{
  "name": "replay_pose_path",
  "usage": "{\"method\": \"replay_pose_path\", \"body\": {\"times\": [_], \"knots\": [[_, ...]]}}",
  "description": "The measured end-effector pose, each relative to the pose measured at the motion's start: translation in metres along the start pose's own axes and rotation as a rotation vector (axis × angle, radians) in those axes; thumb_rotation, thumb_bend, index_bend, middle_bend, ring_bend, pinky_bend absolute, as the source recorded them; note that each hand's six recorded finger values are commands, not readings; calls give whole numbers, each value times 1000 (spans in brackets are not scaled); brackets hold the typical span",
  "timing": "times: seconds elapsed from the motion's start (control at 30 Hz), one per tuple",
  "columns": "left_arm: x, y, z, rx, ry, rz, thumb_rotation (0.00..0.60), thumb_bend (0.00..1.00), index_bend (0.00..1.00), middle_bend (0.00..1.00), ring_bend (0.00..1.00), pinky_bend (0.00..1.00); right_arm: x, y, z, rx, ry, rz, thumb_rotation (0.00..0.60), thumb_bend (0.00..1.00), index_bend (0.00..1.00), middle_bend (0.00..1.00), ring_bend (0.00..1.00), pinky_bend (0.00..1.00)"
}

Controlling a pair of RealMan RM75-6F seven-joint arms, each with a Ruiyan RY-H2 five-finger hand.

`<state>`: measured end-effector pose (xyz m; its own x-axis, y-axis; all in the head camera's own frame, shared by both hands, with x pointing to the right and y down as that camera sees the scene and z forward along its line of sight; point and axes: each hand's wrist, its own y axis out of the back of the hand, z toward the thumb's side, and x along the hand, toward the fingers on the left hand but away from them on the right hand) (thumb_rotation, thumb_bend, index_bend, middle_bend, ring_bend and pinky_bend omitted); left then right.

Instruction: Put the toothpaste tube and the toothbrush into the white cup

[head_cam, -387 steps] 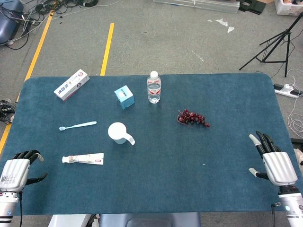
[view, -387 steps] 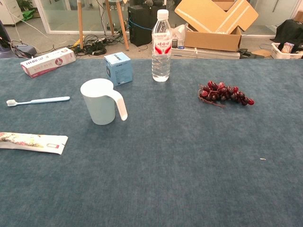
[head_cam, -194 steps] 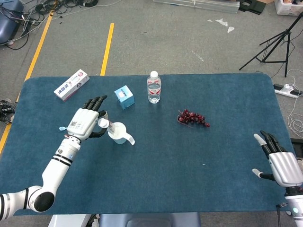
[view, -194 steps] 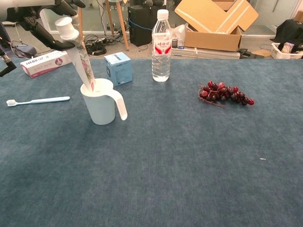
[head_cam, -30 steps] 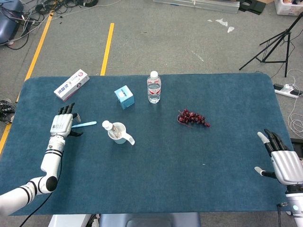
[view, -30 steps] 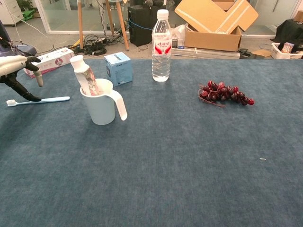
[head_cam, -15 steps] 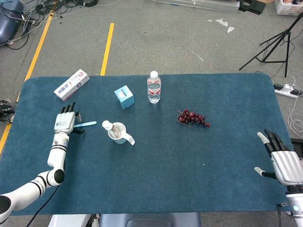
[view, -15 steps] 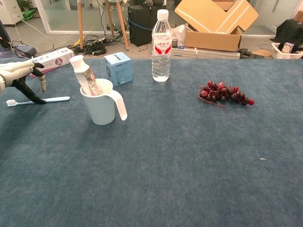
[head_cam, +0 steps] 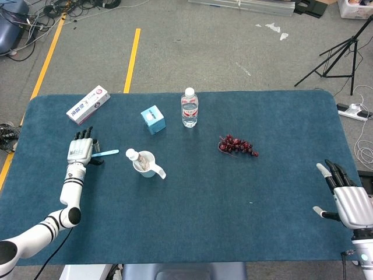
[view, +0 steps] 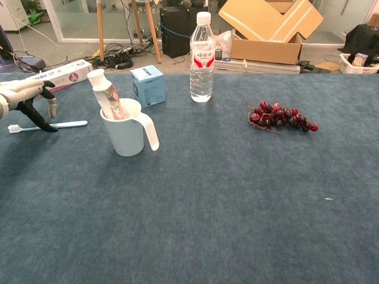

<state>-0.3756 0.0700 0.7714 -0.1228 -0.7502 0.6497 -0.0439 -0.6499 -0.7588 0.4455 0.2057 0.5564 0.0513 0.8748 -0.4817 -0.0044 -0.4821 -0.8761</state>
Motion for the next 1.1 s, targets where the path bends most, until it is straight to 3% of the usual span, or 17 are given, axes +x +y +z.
{"method": "replay_pose_path", "body": {"times": [0.3,1.1], "knots": [[3,-3,-3,7,17,-10,600,214,563,0,0,38,0,0,0,-1,1,-1,600,0,43,33,43,390],[9,-9,-17,25,63,-18,600,223,592,0,0,37,1,1,0,-1,0,-2,600,0,43,33,43,390]]}}
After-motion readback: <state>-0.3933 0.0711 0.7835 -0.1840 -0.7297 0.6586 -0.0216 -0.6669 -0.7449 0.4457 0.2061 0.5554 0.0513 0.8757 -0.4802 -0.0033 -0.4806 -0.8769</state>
